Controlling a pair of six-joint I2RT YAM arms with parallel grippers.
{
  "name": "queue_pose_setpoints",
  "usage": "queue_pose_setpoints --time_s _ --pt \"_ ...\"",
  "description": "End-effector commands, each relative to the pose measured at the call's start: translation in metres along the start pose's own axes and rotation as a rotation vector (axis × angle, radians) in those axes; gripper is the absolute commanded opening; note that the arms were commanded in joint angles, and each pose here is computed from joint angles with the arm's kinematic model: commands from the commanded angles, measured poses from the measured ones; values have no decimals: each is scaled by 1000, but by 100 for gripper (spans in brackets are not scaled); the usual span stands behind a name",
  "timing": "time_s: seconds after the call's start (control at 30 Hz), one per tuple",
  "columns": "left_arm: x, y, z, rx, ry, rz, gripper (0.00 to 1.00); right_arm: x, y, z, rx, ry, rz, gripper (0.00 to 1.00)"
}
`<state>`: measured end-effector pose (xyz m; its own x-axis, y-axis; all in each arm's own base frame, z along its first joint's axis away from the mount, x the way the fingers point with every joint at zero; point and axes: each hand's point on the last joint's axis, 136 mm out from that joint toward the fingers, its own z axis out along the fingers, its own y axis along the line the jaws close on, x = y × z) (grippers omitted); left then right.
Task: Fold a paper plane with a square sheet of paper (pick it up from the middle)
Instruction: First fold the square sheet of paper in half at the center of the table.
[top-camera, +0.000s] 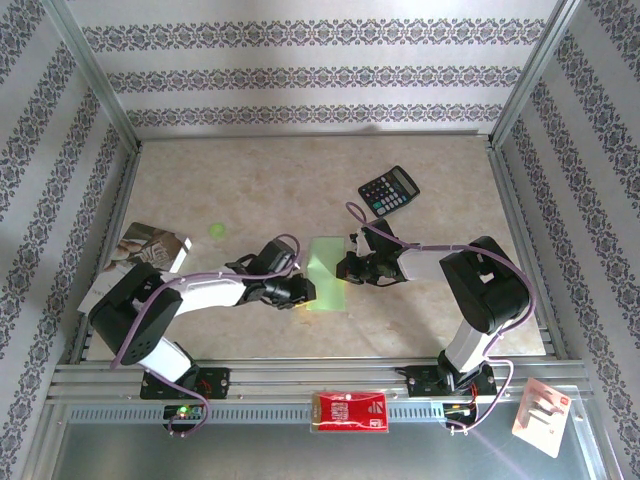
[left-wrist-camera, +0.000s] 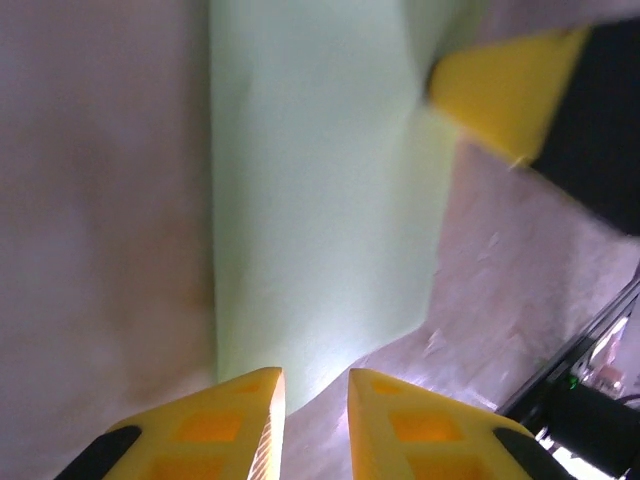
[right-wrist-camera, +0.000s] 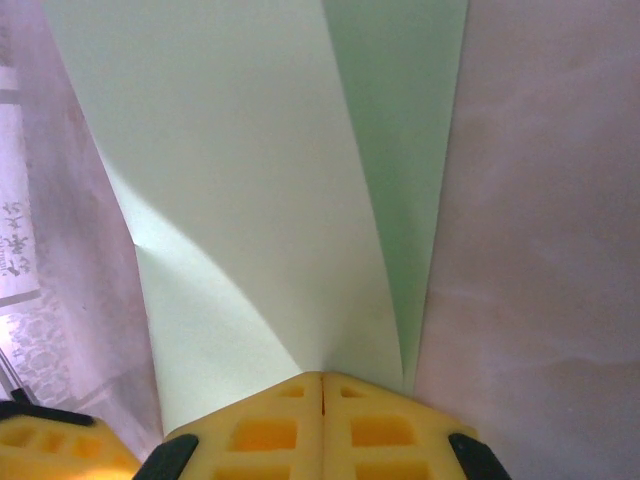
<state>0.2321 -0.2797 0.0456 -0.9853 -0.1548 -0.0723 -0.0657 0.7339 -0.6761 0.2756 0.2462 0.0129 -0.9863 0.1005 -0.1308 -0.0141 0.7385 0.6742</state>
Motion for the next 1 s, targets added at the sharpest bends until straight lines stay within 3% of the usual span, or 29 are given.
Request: queue_pose_setpoints --time_s 0.0,0.2,0.37,0.57,0.77,0.97 --pt "-35 -21 -11 19 -54 67 22 28 -58 5 228 61 58 0" --pt "-83 -23 7 12 -58 84 21 28 -58 5 228 59 59 0" --pt "-102 -4 29 -18 -20 63 22 28 -59 4 229 58 59 0" --pt "-119 19 26 -14 -38 10 21 30 -61 5 237 60 61 0" --pt "-125 -19 7 82 -65 55 23 30 -60 5 233 62 64 0" --pt "-132 -12 19 58 -51 53 23 28 -58 7 228 63 63 0"
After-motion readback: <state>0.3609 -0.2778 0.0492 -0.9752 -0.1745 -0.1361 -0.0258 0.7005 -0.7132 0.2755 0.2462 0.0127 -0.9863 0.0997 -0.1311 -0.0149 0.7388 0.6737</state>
